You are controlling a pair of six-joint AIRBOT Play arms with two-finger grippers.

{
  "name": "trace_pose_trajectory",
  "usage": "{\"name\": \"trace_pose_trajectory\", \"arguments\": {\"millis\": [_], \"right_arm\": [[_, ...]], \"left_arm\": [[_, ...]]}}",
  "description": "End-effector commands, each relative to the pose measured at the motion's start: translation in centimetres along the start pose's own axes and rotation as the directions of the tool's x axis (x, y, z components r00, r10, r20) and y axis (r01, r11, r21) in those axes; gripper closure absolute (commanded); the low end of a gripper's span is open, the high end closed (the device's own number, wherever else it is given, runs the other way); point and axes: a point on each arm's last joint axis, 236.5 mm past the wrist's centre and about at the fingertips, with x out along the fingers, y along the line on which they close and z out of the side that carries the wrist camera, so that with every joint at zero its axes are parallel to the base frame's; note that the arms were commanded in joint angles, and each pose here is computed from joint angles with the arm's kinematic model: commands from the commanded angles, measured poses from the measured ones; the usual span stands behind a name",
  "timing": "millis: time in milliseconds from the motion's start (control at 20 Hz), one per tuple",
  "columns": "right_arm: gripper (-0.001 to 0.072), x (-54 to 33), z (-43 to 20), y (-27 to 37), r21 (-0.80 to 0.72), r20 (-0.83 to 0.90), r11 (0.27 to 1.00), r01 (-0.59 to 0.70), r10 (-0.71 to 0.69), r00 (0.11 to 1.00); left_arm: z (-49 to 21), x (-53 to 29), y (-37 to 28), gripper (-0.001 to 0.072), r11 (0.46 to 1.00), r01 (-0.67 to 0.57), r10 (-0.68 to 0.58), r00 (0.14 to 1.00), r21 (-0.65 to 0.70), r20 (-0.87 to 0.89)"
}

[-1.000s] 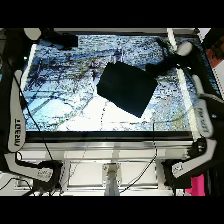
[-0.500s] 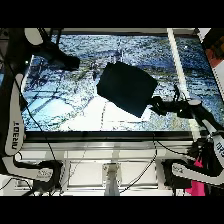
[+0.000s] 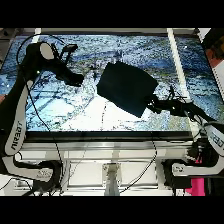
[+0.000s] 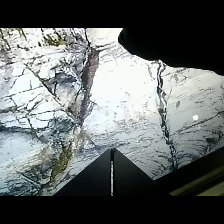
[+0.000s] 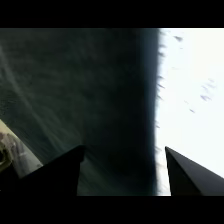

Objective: Fold the clothes and pants, and hang the long-sleeved shirts on hangers.

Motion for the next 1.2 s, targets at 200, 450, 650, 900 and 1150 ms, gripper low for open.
{"name": "trace_pose_trajectory", "arguments": {"millis": [200,450,650,900,1150], "right_arm": [[0.0593,1.9,2.6,3.1,-0.032,0.003,0.999,-0.035,0.035,0.999],[0.0682,-0.8,6.0,-0.2,0.117,0.088,0.993,0.013,-0.023,0.996],[0.0683,-6.6,8.0,-5.9,0.228,0.123,0.961,0.155,-0.186,0.975],[0.0682,-19.9,9.5,-11.8,0.329,0.251,0.899,0.291,-0.38,0.89],[0.0682,-32.5,3.1,-18.9,0.481,0.195,0.747,0.459,-0.601,0.775]], "left_arm": [[-0.8,2.0,-0.2,0.0702,0.999,0.031,-0.032,0.999,-0.016,-0.03],[-0.9,2.2,-0.2,0.0701,0.999,0.032,-0.033,0.999,-0.017,-0.034],[-0.9,2.2,-0.2,0.0701,0.999,0.032,-0.033,0.999,-0.017,-0.034],[-0.9,2.2,-0.2,0.0701,0.999,0.032,-0.033,0.999,-0.017,-0.034],[-0.9,2.2,-0.2,0.0701,0.999,0.032,-0.033,0.999,-0.017,-0.034]]}}
